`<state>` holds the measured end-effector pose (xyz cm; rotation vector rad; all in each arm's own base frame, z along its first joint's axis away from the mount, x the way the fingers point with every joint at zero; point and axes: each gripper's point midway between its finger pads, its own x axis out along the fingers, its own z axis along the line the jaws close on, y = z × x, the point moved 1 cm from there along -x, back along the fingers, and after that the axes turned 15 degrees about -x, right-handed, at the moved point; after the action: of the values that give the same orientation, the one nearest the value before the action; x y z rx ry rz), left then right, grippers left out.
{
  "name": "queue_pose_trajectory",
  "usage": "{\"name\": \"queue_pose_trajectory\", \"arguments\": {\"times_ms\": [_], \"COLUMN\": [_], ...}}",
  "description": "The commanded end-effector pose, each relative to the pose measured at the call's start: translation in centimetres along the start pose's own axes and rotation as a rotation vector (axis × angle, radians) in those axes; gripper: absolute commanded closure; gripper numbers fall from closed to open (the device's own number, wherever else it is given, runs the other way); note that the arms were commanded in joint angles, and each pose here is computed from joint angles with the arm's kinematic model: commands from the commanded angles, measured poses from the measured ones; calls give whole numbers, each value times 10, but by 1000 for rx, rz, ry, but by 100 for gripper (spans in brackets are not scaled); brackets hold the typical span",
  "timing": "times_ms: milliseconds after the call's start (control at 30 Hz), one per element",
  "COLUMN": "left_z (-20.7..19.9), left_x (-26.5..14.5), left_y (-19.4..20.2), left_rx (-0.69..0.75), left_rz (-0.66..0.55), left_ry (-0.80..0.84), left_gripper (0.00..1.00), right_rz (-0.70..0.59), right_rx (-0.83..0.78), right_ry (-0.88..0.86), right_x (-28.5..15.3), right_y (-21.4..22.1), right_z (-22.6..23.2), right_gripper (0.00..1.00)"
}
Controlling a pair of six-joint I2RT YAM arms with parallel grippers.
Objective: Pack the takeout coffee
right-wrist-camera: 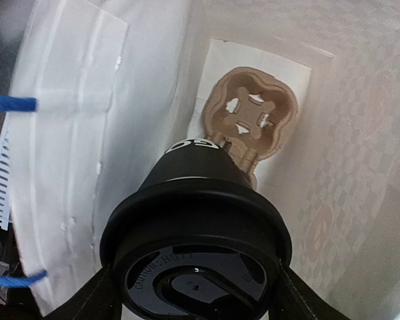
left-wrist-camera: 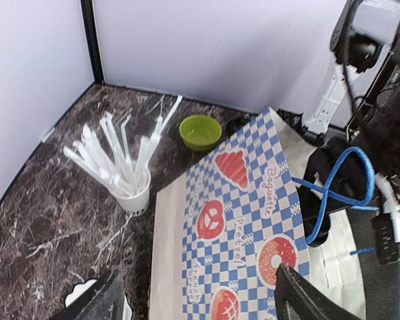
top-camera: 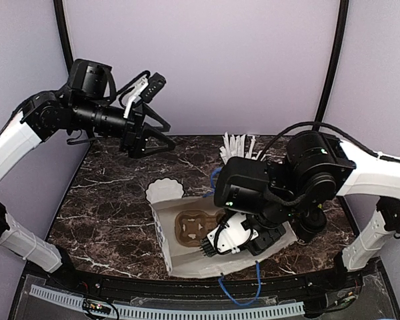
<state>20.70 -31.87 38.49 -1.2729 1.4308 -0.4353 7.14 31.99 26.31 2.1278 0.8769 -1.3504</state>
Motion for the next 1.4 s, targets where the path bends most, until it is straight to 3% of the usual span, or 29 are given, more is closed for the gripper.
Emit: {"name": "queue_pose_trajectory", "arguments": {"times_ms": [0, 233, 567, 800, 1367], "left_z": [-26, 1, 42, 38, 46], "left_x": [-17, -5, 6, -18, -17], "left_y": [-18, -8, 3, -6, 7], "left_rx": [57, 74, 76, 92, 67], "left_rz": [-115, -126, -133, -277, -283], "left_ry": [107, -22, -174, -152, -148], "left_gripper": [20, 19, 19, 18, 18], "right_rz": [21, 87, 182, 256, 196], "right_rx": [-30, -45, -190, -194, -152], "right_ry": [-22, 47, 121, 252, 173], "right_x": [5, 6, 20, 26, 52], "right_y": [-5, 0, 10, 15, 24], "right_z": [18, 7, 30, 11, 22], "right_gripper": [61, 62, 62, 62, 63]}}
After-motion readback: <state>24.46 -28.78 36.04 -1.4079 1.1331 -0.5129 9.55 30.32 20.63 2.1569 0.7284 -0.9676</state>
